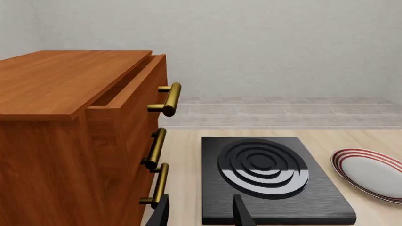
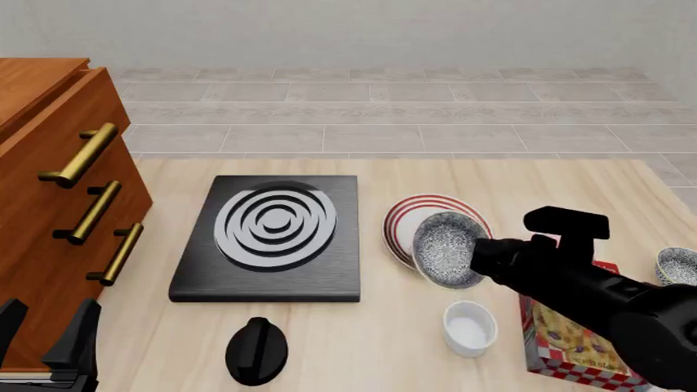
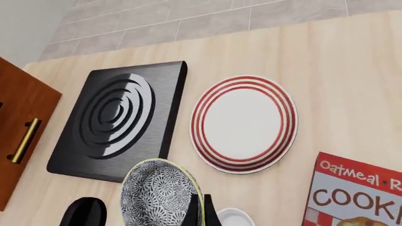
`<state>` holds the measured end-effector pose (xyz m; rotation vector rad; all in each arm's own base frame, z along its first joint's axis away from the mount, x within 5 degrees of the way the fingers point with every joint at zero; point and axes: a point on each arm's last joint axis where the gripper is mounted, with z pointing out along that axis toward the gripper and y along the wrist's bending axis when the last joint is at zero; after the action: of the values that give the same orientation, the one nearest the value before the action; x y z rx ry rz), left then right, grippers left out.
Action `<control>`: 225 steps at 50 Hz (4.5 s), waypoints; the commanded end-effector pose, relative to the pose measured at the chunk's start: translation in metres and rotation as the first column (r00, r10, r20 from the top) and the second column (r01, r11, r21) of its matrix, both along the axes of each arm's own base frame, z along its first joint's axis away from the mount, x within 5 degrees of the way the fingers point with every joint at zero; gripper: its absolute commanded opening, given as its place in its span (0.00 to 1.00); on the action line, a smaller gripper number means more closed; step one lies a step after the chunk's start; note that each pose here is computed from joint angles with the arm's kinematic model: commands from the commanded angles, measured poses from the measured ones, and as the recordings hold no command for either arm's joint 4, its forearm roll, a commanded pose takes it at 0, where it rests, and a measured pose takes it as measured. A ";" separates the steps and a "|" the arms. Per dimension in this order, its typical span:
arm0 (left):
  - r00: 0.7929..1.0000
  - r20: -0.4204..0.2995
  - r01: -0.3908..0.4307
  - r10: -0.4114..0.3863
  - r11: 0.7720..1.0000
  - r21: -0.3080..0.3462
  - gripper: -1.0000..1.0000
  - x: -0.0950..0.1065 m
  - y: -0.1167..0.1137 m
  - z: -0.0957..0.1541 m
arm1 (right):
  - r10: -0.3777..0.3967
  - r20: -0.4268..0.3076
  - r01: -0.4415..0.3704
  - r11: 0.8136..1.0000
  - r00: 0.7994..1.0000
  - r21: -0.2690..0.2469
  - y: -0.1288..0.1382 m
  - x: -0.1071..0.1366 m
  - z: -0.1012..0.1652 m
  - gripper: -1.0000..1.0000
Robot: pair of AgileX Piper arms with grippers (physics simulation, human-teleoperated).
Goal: Pick the akita bowl next to the ramekin and place it on the plate.
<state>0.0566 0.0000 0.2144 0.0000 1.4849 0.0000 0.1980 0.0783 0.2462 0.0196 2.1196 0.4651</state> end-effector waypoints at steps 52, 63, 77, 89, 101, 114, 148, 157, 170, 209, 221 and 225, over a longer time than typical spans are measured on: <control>1.000 0.000 0.000 0.000 1.000 0.000 1.00 0.000 0.000 0.000 | -0.074 0.012 0.074 0.997 0.997 0.006 -0.007 0.031 -0.012 0.00; 1.000 0.000 0.000 0.000 1.000 0.000 1.00 0.000 0.000 0.000 | -0.083 0.012 0.083 0.997 0.996 0.003 -0.007 0.037 -0.015 0.00; 1.000 0.000 0.000 0.000 1.000 0.000 1.00 0.000 0.000 0.000 | -0.091 0.003 0.091 0.996 0.996 -0.003 -0.008 0.042 -0.026 0.00; 1.000 0.000 0.000 0.000 1.000 0.000 1.00 0.000 0.000 0.000 | -0.097 0.001 0.097 0.995 0.995 -0.006 -0.009 0.047 -0.030 0.00; 1.000 0.000 0.000 0.000 1.000 0.000 1.00 0.000 0.000 0.000 | -0.099 -0.004 0.099 0.995 0.995 -0.011 -0.009 0.051 -0.034 0.00; 1.000 0.000 0.000 0.000 1.000 0.000 1.00 0.000 0.000 0.000 | -0.106 -0.012 0.106 0.994 0.994 -0.017 -0.010 0.057 -0.040 0.00; 1.000 0.000 0.000 0.000 1.000 0.000 1.00 0.000 0.000 0.000 | -0.102 -0.020 0.101 0.995 0.995 -0.024 -0.007 0.065 -0.055 0.00; 1.000 0.000 0.000 0.000 1.000 0.000 1.00 0.000 0.000 0.000 | -0.105 -0.017 0.105 0.994 0.994 -0.021 -0.006 0.070 -0.056 0.00; 1.000 0.000 0.000 0.000 1.000 0.000 1.00 0.000 0.000 0.000 | -0.121 -0.013 0.121 0.992 0.993 -0.029 -0.011 0.076 -0.057 0.00; 1.000 0.000 0.000 0.000 1.000 0.000 1.00 0.000 0.000 0.000 | -0.156 -0.016 0.155 0.987 0.988 -0.049 -0.019 0.099 -0.069 0.00; 1.000 0.000 0.000 0.000 1.000 0.000 1.00 0.000 0.000 0.000 | -0.153 -0.023 0.152 0.987 0.988 -0.055 -0.018 0.104 -0.076 0.00; 1.000 0.000 0.000 0.000 1.000 0.000 1.00 0.000 0.000 0.000 | -0.153 -0.025 0.151 0.987 0.988 -0.055 -0.017 0.104 -0.077 0.00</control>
<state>0.0566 0.0000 0.2144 0.0000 1.4849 0.0000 0.2986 0.0602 0.1714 0.1479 2.1436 0.3161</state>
